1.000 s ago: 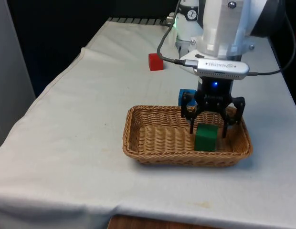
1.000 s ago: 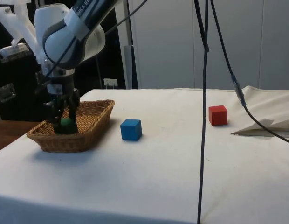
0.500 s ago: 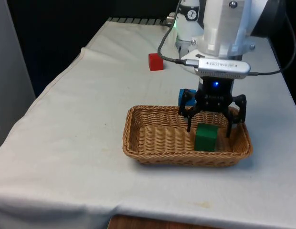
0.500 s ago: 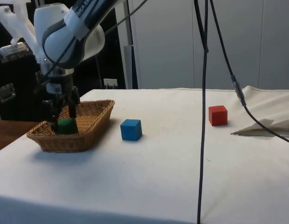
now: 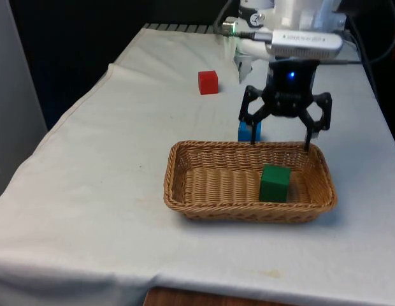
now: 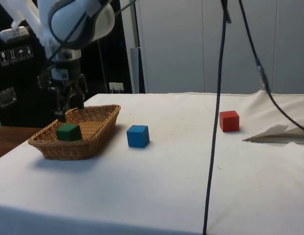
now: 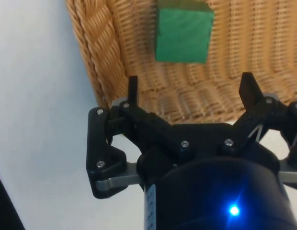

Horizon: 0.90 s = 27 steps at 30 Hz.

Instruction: Pick up exactly two blocks and place them into the basket.

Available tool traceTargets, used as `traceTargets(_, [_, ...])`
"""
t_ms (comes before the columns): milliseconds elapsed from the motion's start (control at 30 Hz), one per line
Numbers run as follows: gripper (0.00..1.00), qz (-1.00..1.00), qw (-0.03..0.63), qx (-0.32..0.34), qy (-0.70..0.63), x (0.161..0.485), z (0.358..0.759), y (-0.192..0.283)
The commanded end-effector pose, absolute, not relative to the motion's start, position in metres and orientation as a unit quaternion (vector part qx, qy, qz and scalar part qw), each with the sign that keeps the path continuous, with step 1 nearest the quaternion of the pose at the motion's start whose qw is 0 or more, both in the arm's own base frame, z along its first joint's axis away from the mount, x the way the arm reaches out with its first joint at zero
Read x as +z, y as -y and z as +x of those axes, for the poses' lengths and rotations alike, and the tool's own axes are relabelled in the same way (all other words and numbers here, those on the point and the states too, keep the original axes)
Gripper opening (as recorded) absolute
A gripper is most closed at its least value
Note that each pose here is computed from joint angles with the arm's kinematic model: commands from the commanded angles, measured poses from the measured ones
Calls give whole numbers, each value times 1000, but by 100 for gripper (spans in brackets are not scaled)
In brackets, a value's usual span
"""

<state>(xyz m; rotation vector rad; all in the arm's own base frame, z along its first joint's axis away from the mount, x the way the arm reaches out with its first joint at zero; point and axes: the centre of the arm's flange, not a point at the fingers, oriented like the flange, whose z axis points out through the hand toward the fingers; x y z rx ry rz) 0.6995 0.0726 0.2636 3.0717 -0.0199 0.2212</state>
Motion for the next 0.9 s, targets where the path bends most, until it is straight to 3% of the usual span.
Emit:
traceTargets(0, [100, 997, 34, 72, 7, 270, 693, -72])
traceTargets(867, [100, 997, 41, 58, -5, 308, 629, -66])
